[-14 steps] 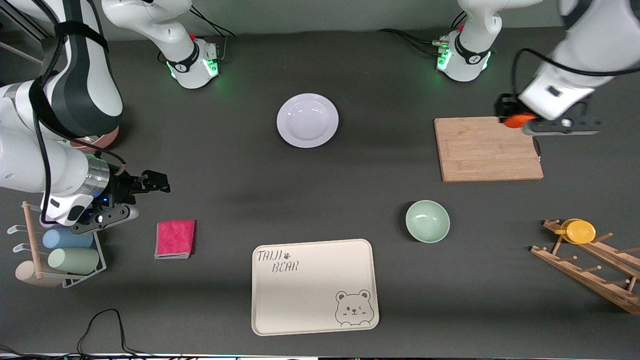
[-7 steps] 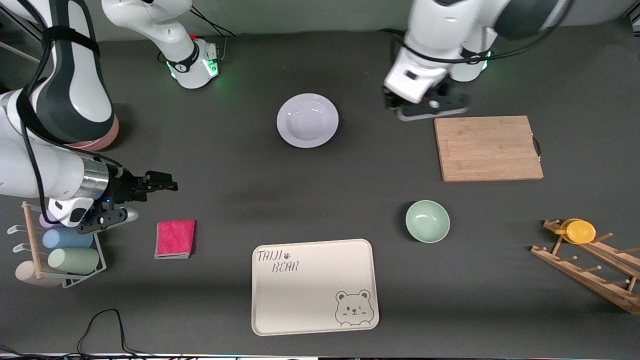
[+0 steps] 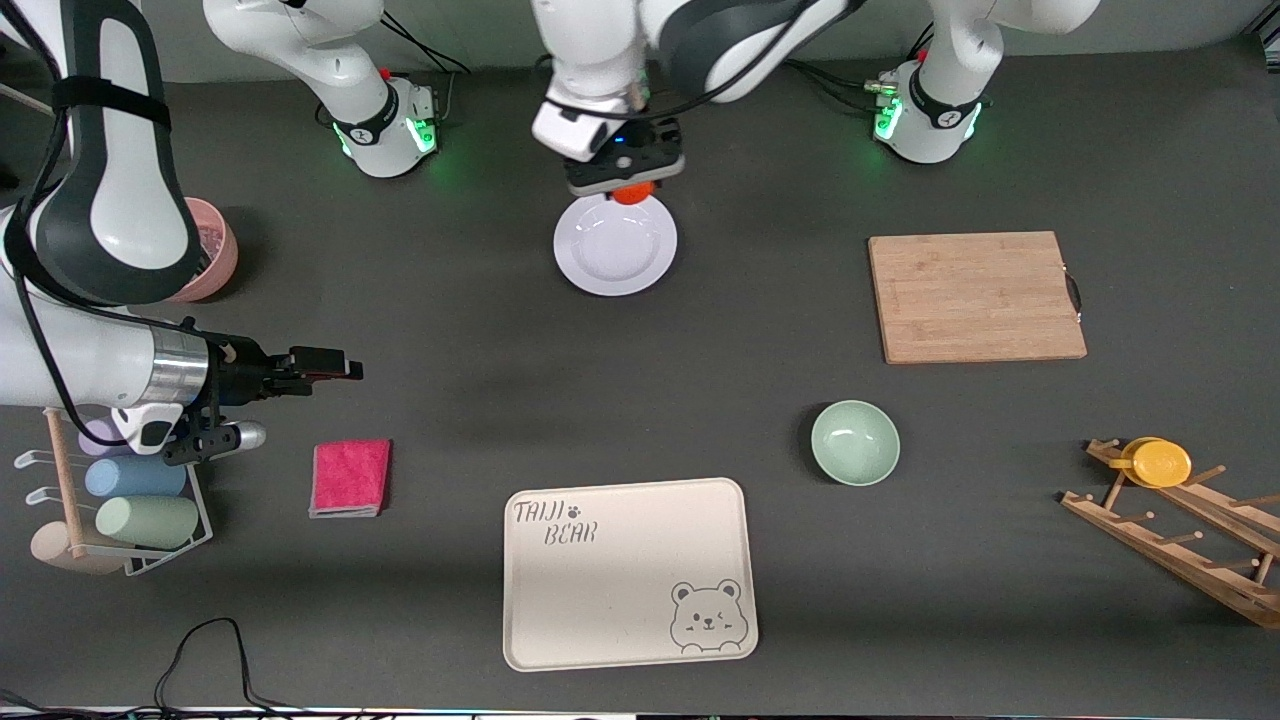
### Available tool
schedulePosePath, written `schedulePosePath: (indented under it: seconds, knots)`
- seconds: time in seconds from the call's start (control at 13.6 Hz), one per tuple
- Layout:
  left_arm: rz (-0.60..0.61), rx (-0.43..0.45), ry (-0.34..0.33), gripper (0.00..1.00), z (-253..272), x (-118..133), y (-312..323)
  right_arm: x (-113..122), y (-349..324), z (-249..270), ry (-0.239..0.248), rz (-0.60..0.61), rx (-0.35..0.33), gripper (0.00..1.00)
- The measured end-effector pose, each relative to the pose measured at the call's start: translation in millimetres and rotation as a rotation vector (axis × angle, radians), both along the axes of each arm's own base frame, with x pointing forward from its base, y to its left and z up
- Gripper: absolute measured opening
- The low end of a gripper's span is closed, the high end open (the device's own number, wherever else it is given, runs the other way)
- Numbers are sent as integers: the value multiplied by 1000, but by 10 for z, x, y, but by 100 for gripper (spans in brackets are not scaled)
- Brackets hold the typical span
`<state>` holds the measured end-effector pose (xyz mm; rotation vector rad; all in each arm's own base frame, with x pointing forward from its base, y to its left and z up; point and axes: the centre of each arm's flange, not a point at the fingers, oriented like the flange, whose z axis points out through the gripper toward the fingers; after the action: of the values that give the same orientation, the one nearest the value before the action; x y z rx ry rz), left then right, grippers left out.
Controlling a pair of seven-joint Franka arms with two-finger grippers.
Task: Place orange and plate with both arms
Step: 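Carry the orange with the left gripper over the white plate, then lower the orange onto the plate and open the left gripper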
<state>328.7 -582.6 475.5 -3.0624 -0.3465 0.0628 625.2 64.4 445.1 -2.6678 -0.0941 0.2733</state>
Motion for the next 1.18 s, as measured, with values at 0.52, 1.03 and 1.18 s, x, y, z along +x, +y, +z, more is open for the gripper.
schedulePosePath:
  seconds: [0.52,1.03,1.18]
  knots:
    - [18,12,12,67,-1445,-743,-535,-19,-391,-252,86,-100,292,100]
    - [5,6,-11,67,-2249,-877,-278,-88,-721,-1259,51,74,572,100]
    - [-3,13,-18,67,-2386,-854,-248,-139,-698,-1426,31,92,623,100]
